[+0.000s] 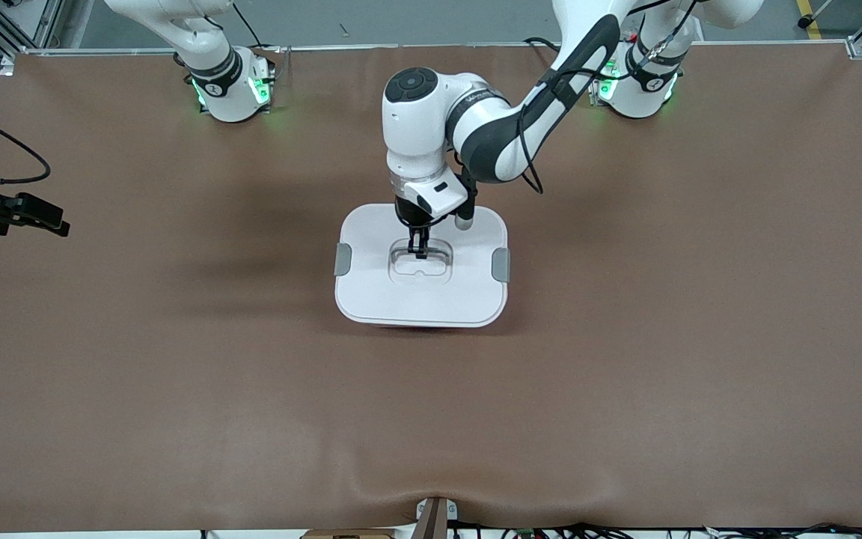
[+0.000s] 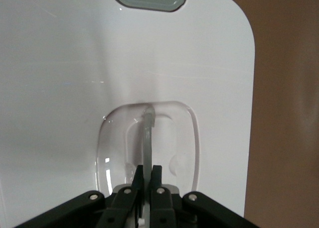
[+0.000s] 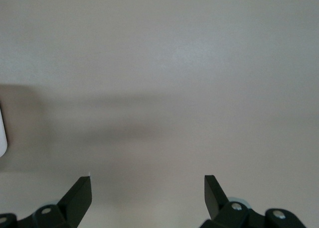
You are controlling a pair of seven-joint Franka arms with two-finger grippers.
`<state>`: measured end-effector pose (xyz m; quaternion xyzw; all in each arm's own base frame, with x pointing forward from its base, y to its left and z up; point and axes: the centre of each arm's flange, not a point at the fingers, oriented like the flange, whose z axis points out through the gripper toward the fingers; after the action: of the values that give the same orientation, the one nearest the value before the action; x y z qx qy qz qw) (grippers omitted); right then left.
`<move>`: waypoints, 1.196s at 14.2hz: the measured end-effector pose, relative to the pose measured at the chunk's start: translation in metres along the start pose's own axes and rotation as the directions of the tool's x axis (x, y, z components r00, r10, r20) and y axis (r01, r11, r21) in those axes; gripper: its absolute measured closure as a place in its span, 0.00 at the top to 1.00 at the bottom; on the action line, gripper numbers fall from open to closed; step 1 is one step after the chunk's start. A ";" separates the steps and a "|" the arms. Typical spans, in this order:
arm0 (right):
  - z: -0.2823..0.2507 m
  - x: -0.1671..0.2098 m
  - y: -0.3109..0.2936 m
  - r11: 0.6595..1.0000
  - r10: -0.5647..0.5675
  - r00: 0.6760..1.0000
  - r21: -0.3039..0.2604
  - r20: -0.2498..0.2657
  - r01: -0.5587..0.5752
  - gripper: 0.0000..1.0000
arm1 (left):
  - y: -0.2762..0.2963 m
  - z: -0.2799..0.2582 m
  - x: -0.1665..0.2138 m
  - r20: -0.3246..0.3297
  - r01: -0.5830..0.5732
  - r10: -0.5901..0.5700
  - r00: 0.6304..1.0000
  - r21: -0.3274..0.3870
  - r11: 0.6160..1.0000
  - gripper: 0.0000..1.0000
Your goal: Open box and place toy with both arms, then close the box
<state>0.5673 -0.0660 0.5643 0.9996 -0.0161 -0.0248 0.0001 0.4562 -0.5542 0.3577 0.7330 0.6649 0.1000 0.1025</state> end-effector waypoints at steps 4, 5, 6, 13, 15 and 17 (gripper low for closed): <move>-0.014 0.002 -0.001 1.000 -0.001 0.999 -0.001 -0.035 0.001 1.00 | -0.002 0.002 0.000 -0.004 0.010 -0.010 1.000 0.004 1.000 0.07; -0.018 0.003 -0.002 1.000 -0.002 0.999 -0.001 -0.043 0.002 1.00 | -0.001 0.002 0.001 -0.004 0.012 -0.012 1.000 0.003 1.000 0.07; -0.021 0.003 -0.003 1.000 -0.005 0.999 0.000 -0.049 0.005 1.00 | -0.001 0.001 0.002 -0.004 0.013 -0.013 1.000 0.002 1.000 0.07; -0.025 0.004 -0.010 1.000 -0.016 0.998 -0.001 -0.057 0.016 1.00 | -0.001 0.003 0.003 -0.007 0.015 -0.015 1.000 0.003 1.000 0.07; -0.025 0.004 -0.010 1.000 -0.017 0.998 -0.001 -0.056 0.017 1.00 | -0.001 0.005 0.003 -0.007 0.017 -0.017 1.000 0.005 1.000 0.07; -0.024 0.004 -0.010 1.000 -0.023 0.998 -0.002 -0.055 0.023 1.00 | -0.002 0.007 0.003 -0.010 0.020 -0.020 1.000 0.008 1.000 0.07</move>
<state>0.5724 -0.0558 0.5885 1.0000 -0.0046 0.0029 0.0008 0.4569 -0.5507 0.3503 0.7263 0.6731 0.0999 0.0972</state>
